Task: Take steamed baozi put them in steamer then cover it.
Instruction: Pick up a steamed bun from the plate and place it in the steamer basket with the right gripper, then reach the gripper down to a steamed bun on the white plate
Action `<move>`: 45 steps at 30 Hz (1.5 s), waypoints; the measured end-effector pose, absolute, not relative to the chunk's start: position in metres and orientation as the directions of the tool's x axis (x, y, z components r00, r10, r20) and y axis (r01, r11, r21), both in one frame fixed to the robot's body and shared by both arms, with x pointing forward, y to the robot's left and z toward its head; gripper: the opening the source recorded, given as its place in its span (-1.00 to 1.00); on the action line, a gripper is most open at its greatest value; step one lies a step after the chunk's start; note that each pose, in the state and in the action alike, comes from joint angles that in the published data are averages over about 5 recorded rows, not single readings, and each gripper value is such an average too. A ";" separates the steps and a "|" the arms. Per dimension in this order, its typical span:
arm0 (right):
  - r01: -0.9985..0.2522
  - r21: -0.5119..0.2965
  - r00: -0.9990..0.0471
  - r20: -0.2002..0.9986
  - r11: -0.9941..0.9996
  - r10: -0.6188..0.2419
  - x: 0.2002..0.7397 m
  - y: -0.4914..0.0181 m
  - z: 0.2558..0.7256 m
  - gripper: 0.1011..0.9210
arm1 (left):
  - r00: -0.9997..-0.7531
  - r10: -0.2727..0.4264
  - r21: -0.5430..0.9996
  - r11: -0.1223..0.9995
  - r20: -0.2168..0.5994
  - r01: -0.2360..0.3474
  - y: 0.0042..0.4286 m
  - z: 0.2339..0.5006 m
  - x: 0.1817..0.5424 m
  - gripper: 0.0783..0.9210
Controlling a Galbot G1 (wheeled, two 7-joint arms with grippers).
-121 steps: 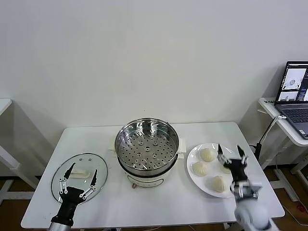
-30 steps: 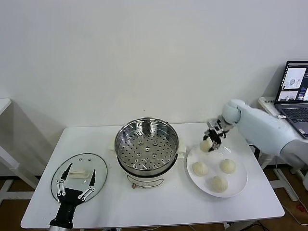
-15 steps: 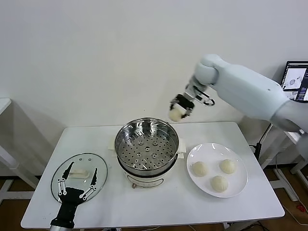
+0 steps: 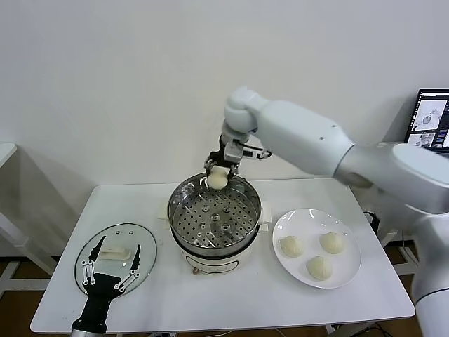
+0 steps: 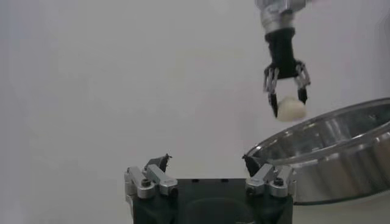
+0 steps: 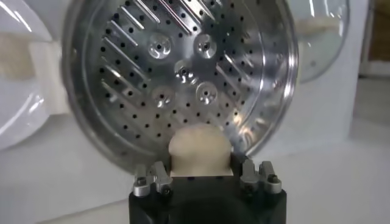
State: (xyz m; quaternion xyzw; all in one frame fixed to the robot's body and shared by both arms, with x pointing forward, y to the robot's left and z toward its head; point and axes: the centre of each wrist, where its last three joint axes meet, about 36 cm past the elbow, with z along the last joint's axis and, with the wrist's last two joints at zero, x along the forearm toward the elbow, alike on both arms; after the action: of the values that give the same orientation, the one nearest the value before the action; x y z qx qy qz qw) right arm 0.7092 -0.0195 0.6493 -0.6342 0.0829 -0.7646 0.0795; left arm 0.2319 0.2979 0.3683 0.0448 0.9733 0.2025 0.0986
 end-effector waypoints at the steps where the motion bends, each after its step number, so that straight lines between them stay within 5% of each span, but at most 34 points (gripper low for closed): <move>1: 0.021 -0.222 -0.181 0.958 -0.975 -0.222 0.710 -0.016 0.644 0.35 | -0.976 0.128 0.404 0.914 -0.174 0.047 0.298 0.369 0.232 0.77; 12: 0.026 -0.175 -0.159 0.971 -0.984 -0.177 0.715 -0.004 0.606 0.37 | -0.975 0.128 0.407 0.912 -0.180 0.044 0.300 0.369 0.234 0.77; 20: 0.022 -0.178 -0.158 0.971 -0.984 -0.179 0.718 -0.004 0.599 0.72 | -0.976 0.123 0.405 0.914 -0.181 0.040 0.300 0.369 0.235 0.77; 28: -0.021 -0.202 -0.165 0.967 -0.979 -0.196 0.717 -0.017 0.618 0.76 | -0.975 0.118 0.406 0.913 -0.187 0.033 0.301 0.371 0.236 0.77; 38: -0.406 -0.312 -0.186 0.949 -0.859 -0.256 0.719 -0.107 0.695 0.76 | -0.974 0.124 0.404 0.914 -0.191 0.038 0.299 0.372 0.239 0.77; 45: -0.719 -0.287 -0.159 0.954 -0.633 -0.253 0.712 -0.201 0.699 0.76 | -0.973 0.132 0.404 0.914 -0.191 0.045 0.297 0.371 0.240 0.77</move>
State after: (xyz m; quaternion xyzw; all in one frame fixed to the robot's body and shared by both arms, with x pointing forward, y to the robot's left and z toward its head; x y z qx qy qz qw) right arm 0.7124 -0.2013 0.6993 -0.6234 0.3898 -0.6539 -0.1784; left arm 0.2397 0.2972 0.3707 0.0457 0.9723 0.2026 0.1076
